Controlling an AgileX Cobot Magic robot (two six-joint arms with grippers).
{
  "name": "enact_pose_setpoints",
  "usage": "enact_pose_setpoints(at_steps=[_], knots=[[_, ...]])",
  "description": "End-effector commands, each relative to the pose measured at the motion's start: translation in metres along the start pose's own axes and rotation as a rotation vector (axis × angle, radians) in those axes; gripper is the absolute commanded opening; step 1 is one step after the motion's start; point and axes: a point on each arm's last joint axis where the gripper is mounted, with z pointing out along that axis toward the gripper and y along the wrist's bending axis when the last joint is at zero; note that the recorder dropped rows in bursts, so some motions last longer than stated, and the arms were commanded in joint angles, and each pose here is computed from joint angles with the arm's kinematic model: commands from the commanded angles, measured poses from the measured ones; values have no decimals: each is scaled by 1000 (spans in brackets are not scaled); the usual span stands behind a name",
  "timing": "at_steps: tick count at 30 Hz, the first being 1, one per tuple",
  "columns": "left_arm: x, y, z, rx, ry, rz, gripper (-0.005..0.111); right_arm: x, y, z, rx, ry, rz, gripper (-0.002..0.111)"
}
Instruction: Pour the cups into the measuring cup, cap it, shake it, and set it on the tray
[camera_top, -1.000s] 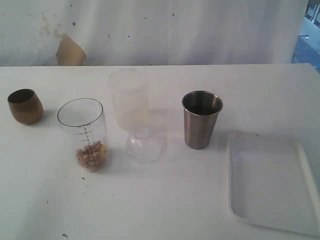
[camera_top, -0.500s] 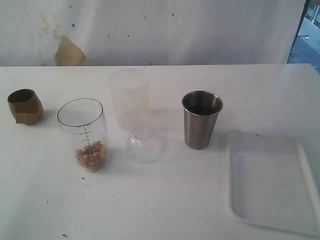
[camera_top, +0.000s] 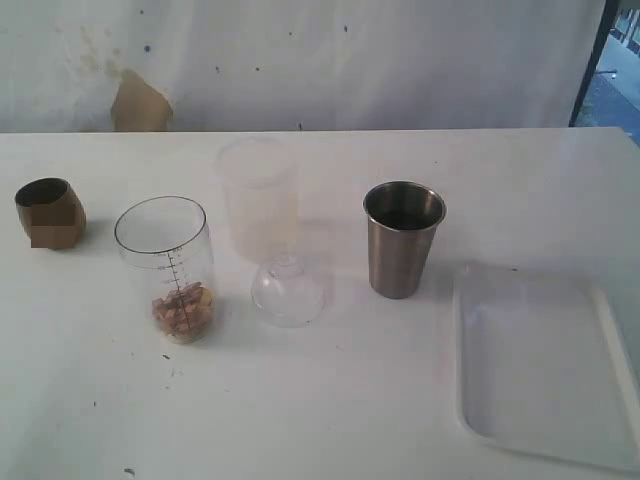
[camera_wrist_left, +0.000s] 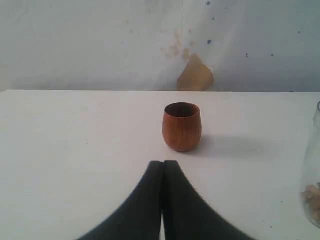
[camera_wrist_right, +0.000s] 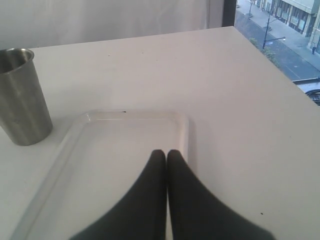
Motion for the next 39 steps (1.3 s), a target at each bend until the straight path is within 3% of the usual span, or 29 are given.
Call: enact_pose_setpoints(at_steps=[1,24,32,39], knots=[[1,-1,0,9,-9,-17,0,0,0,0,-1,-8,-5,0],[1,-1,0,9,-8,-17,0,-4,-1,0,11,-54,-52,0],[1,-1,0,9,-8,-17,0,-47,5,-14,-44,-548,-55,0],[1,-1,0,9,-8,-17,0,-70,8,-34,-163,-879,126,0]])
